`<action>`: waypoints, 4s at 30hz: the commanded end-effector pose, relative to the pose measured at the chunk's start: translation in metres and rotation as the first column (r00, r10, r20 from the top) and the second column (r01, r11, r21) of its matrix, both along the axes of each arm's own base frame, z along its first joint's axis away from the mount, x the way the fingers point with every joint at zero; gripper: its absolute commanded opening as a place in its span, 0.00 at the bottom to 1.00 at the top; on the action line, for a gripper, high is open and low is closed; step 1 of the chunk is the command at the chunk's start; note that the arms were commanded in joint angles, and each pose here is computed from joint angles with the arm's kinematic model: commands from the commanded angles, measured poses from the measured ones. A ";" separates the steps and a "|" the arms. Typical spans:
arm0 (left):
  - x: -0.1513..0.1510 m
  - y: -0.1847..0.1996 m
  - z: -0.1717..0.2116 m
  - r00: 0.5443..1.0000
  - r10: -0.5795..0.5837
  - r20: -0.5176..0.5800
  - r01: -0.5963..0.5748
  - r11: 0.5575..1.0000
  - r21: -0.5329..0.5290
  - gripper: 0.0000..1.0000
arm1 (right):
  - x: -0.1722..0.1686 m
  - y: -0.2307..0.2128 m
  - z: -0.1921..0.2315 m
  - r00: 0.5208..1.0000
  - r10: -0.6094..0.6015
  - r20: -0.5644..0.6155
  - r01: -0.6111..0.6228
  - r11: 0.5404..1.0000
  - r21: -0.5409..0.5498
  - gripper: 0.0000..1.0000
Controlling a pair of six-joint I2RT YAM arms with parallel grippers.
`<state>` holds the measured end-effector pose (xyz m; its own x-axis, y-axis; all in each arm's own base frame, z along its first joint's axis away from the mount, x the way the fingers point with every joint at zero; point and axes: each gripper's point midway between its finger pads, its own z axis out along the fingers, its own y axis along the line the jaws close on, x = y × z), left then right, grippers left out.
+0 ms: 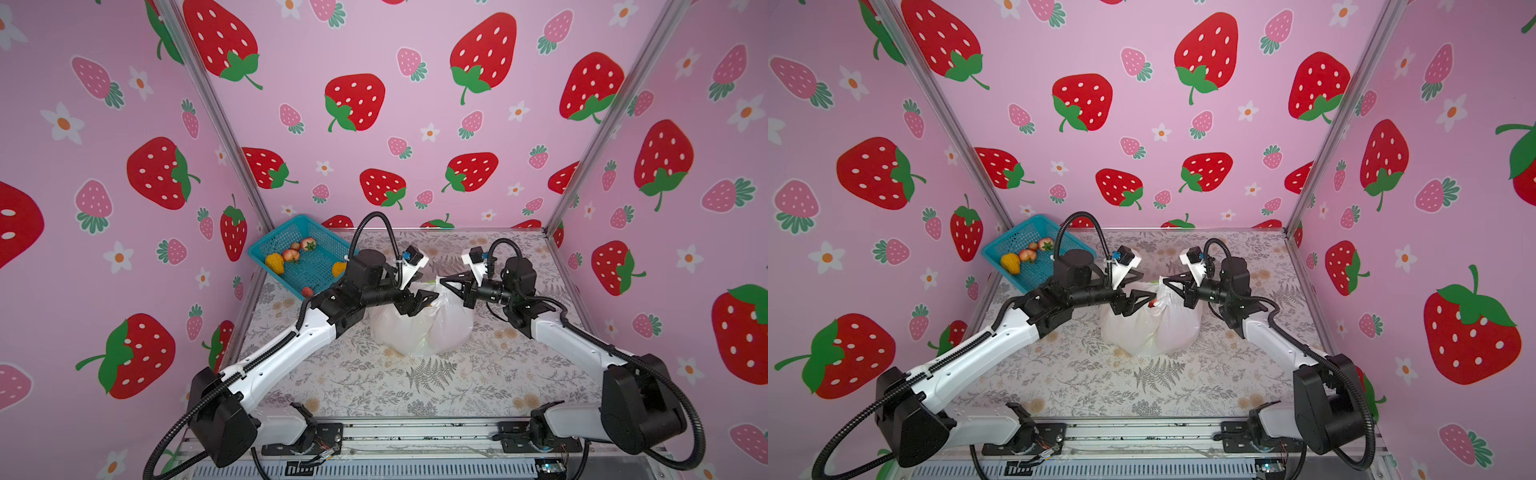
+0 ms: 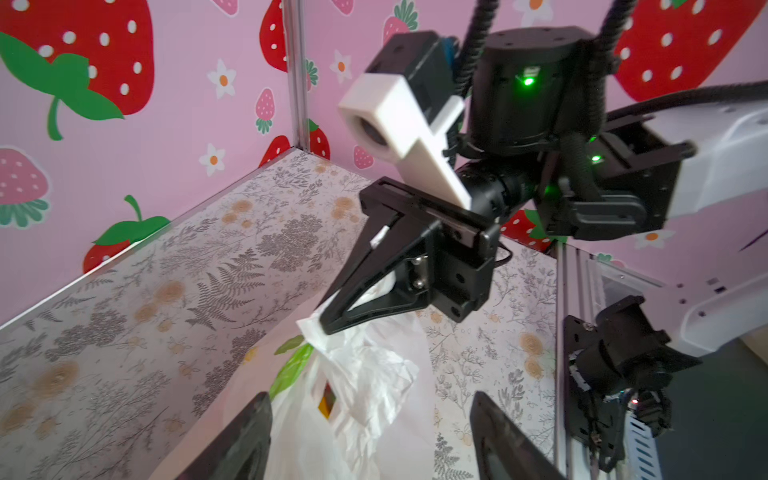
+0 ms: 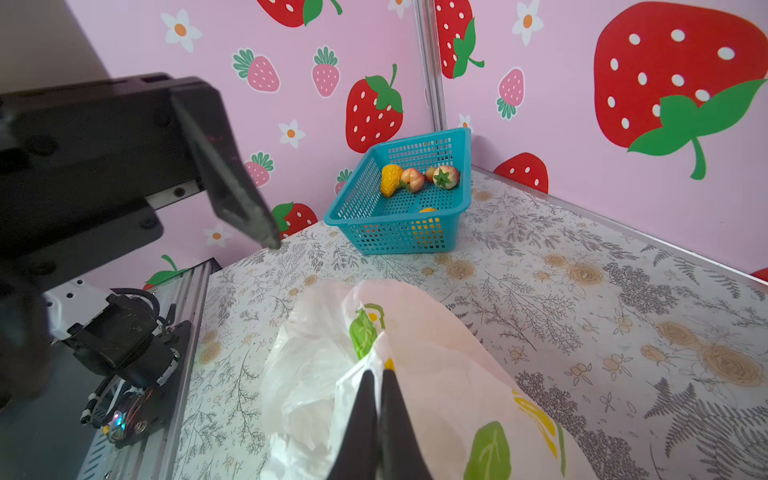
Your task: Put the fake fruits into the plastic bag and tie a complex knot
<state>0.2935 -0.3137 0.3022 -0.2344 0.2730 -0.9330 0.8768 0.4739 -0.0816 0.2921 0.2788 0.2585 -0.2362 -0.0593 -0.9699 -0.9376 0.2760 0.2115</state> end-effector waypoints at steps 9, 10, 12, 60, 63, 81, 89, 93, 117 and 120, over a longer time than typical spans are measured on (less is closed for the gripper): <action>0.033 -0.026 -0.039 0.997 -0.064 -0.033 0.069 0.985 0.157 0.81 | -0.006 0.000 0.025 1.000 0.005 0.008 -0.005 0.996 0.087 0.00; 0.034 -0.026 -0.043 0.997 -0.066 -0.034 0.071 0.984 0.165 0.80 | -0.006 0.001 0.025 1.000 0.004 0.001 -0.004 0.996 0.089 0.00; 0.036 -0.028 -0.049 0.996 -0.077 -0.034 0.081 0.981 0.174 0.76 | -0.006 0.002 0.027 1.000 0.008 -0.005 -0.008 0.996 0.094 0.00; 0.033 -0.022 -0.046 0.944 -0.295 0.150 0.255 0.937 0.239 0.00 | 0.007 0.013 -0.017 0.977 0.105 0.185 -0.079 0.987 -0.140 0.33; 0.034 -0.022 -0.046 0.946 -0.289 0.146 0.250 0.938 0.240 0.00 | 0.006 0.016 -0.019 0.978 0.113 0.178 -0.089 0.986 -0.140 0.18; 0.038 0.021 -0.077 0.994 -0.092 -0.055 0.106 0.919 0.381 0.34 | 0.000 0.014 -0.005 0.974 0.002 0.226 0.031 0.989 -0.142 0.00; 0.032 0.014 -0.043 0.991 -0.015 -0.132 0.045 0.973 0.225 0.00 | 0.002 0.011 -0.011 0.962 -0.066 0.266 0.118 0.976 -0.184 0.00; 0.029 0.010 -0.026 0.982 0.034 -0.184 -0.019 0.996 0.083 0.00 | 0.002 0.014 -0.016 0.954 -0.092 0.285 0.154 0.967 -0.204 0.00; 0.015 -0.012 -0.032 0.885 0.127 -0.447 -0.260 0.933 -0.250 0.02 | 0.036 0.027 0.013 0.841 -0.540 -0.022 0.532 0.819 0.216 0.00; 0.011 -0.019 -0.029 0.899 0.115 -0.422 -0.251 0.926 -0.282 0.10 | 0.035 0.031 0.024 0.871 -0.489 -0.044 0.481 0.831 0.279 0.00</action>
<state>0.3111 -0.3203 0.2387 -0.6662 -0.0292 -0.7452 0.5939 0.5836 -0.5538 0.3215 0.3158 0.2441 -0.1808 0.1379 -0.9738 -0.7002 0.6773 0.2258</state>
